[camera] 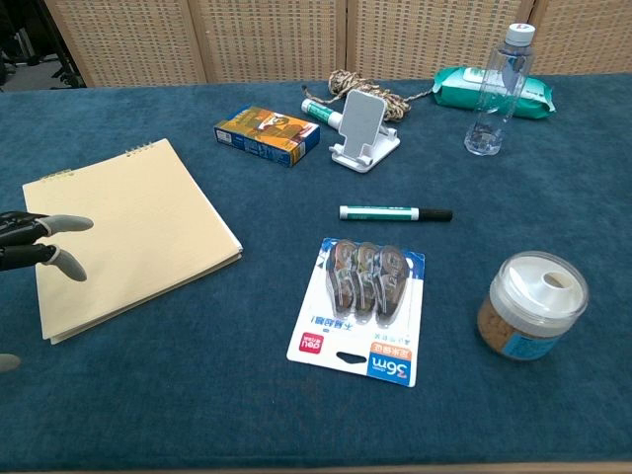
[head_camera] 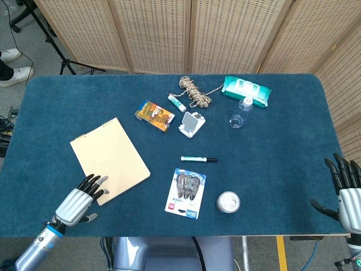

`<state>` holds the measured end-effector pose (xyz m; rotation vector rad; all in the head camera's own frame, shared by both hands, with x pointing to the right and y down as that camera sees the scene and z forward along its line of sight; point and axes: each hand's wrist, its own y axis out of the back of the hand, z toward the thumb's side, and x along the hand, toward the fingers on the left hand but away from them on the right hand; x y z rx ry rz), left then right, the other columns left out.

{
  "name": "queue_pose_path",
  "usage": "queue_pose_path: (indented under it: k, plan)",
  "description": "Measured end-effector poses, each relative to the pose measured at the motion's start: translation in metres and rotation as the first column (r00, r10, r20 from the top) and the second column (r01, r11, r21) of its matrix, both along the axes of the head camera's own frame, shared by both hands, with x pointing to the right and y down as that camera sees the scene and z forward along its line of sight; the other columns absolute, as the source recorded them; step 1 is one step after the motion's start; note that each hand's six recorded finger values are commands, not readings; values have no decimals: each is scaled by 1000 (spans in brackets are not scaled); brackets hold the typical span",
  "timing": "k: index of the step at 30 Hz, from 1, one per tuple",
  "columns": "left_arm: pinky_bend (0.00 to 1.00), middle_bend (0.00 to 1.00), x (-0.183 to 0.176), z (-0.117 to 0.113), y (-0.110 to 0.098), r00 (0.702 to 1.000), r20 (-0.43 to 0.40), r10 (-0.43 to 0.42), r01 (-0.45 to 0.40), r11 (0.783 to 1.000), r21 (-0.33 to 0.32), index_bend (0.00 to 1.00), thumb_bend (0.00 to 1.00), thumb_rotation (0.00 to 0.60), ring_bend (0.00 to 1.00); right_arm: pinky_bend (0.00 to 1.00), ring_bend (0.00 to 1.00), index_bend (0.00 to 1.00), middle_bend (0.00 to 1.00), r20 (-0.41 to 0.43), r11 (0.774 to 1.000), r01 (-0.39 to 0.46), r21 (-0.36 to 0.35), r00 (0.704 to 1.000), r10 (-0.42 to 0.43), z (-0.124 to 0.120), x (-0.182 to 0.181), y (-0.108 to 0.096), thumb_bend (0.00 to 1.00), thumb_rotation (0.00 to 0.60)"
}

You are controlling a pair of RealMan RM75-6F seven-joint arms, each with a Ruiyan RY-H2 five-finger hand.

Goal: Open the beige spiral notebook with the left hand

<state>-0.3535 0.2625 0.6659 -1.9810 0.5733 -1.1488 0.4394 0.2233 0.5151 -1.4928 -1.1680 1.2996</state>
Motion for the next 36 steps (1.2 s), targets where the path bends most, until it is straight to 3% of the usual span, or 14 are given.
queue_pose_path:
  k: [5,19,36]
  plan:
    - [0,0,1,5,-3,999,-6,-37,38,999,6,327,240,600,0,0,0,18,0,2,1000,-1,-1,1000,1,0,0,0,0,600]
    - [0,0,-1,23,2,997,5,-80,81,996,-34,370,243,600,0,0,0,18,0,10,1000,-4,-5,1000,4,-1,2,-1,0,600]
    - [0,0,1,33,-5,994,-13,-107,107,994,0,401,261,600,0,0,0,18,0,11,1000,-8,-9,1000,8,-1,3,-1,0,600]
